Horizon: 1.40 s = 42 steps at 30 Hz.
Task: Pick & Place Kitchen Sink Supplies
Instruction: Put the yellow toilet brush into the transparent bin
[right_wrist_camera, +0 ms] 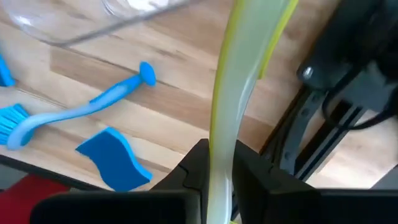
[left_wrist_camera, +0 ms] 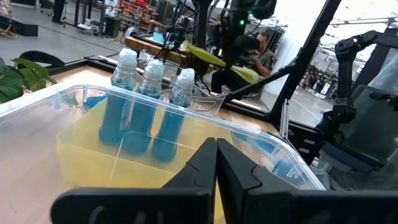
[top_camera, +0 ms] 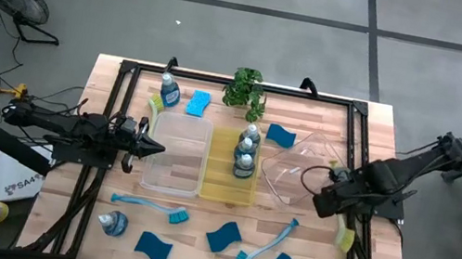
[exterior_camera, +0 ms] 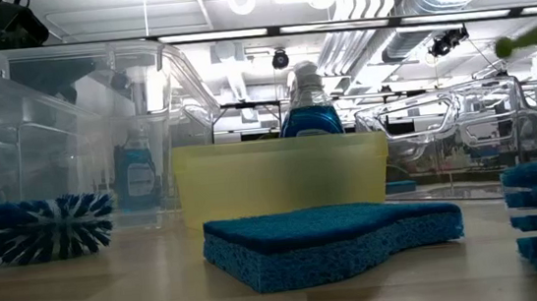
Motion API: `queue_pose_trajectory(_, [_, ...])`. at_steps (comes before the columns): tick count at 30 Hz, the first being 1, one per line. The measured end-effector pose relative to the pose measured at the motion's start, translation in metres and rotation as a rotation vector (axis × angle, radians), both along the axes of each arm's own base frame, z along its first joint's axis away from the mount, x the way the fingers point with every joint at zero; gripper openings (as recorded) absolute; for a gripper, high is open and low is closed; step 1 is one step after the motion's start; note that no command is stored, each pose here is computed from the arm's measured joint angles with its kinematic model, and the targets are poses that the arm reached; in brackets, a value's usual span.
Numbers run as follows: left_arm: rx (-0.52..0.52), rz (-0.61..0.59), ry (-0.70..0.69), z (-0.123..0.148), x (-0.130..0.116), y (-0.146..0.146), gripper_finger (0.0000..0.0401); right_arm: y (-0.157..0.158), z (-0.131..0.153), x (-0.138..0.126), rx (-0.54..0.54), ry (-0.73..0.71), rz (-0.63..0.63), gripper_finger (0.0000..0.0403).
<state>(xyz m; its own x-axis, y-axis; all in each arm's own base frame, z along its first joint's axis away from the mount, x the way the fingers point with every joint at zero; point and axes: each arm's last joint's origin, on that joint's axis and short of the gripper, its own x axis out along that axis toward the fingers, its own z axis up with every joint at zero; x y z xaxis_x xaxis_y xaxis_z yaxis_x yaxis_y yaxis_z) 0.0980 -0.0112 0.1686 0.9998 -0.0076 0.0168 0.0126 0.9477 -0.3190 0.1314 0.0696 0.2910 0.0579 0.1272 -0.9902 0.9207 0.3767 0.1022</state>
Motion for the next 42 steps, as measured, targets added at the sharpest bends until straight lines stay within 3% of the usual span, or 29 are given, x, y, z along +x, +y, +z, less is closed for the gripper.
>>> queue_pose_trajectory(6, [0.000, 0.000, 0.000, 0.000, 0.000, 0.000, 0.0002, -0.020, 0.025, 0.005, -0.164, -0.114, 0.118, 0.0041])
queue_pose_trajectory(10, [0.000, 0.000, 0.000, 0.000, 0.000, 0.000, 0.0002, -0.036, 0.036, 0.011, -0.286, -0.178, 0.126, 0.0047])
queue_pose_trajectory(21, [0.000, 0.000, 0.000, 0.000, 0.000, 0.000, 0.0002, -0.073, 0.043, 0.027, -0.601, -0.323, -0.131, 0.0049])
queue_pose_trajectory(31, [0.000, 0.000, 0.000, 0.000, 0.000, 0.000, 0.0002, -0.074, -0.013, 0.022, -0.521, -0.553, -0.399, 0.0038])
queue_pose_trajectory(42, [0.000, 0.000, 0.000, 0.000, 0.000, 0.000, 0.0002, -0.067, -0.066, 0.023, -0.370, -0.603, -0.534, 0.0039])
